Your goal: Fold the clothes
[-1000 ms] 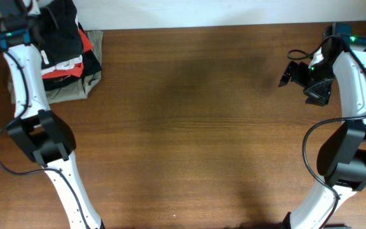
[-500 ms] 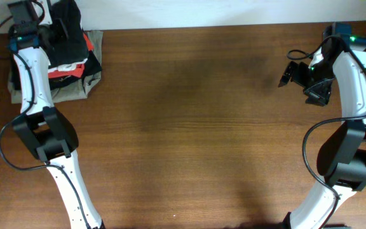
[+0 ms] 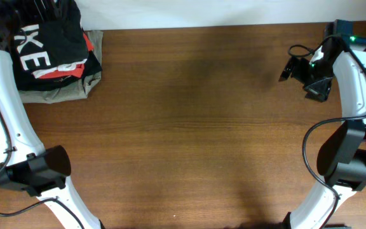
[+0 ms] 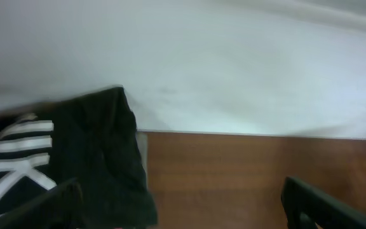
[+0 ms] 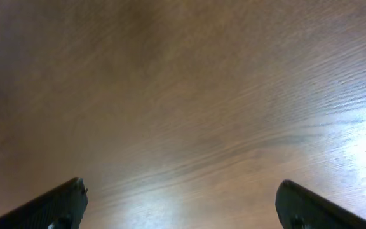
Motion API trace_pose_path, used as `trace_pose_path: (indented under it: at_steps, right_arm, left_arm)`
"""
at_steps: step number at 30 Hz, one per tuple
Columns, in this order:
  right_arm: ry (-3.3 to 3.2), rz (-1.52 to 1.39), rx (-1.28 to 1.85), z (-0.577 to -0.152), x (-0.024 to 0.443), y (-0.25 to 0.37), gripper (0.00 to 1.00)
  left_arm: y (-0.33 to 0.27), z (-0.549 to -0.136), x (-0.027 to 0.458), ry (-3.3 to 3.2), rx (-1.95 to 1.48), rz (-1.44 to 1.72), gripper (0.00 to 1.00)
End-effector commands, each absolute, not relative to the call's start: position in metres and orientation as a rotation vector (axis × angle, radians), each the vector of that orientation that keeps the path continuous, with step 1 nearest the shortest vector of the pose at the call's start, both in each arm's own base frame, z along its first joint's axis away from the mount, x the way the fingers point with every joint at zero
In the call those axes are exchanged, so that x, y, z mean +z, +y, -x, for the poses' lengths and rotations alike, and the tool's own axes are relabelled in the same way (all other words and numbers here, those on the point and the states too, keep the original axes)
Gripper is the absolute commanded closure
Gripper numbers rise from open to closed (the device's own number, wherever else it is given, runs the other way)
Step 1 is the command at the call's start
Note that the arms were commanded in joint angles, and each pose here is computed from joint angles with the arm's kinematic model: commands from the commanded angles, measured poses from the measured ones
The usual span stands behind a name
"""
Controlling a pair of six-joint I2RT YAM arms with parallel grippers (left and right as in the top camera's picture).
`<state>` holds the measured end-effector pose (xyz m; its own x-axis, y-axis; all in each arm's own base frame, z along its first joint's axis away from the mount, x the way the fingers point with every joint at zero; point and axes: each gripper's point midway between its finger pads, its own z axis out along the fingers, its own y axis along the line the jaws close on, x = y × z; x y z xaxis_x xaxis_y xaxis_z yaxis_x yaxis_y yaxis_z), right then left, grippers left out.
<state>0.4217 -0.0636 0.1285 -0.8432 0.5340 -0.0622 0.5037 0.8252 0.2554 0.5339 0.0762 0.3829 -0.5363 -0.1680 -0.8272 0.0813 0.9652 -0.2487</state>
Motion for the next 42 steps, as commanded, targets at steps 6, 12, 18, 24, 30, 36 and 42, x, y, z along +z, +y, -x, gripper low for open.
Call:
trace_pose_path:
  at_steps: [6,12,18,24,30,36,42]
  right_arm:
    - [2.926,-0.755,0.608,-0.394,0.161,-0.029,0.02]
    - [2.762,-0.591,0.535,-0.340,0.263,-0.017,0.01]
    - [2.657,-0.426,0.507,-0.255,0.330,0.021,0.01]
    - [2.539,-0.366,0.492,-0.223,0.359,0.027,0.01]
    - [2.564,-0.373,0.452,-0.213,0.355,0.024,0.01]
    - [2.528,-0.357,0.376,-0.200,0.360,0.017,0.01]
    - [2.427,-0.375,0.234,-0.171,0.356,0.003,0.01]
  left_arm:
    - [0.064,-0.509,0.357,2.253,-0.408,0.092,0.01]
    - [0.064,-0.509,0.357,2.253,-0.408,0.092,0.01]
    - [0.064,-0.509,0.357,2.253,-0.407,0.091,0.01]
    - [0.064,-0.509,0.357,2.253,-0.408,0.092,0.01]
    - [0.064,-0.509,0.357,2.253,-0.407,0.091,0.01]
    - [0.064,-0.509,0.357,2.253,-0.408,0.092,0.01]
    - [0.064,-0.509,0.357,2.253,-0.407,0.091,0.01]
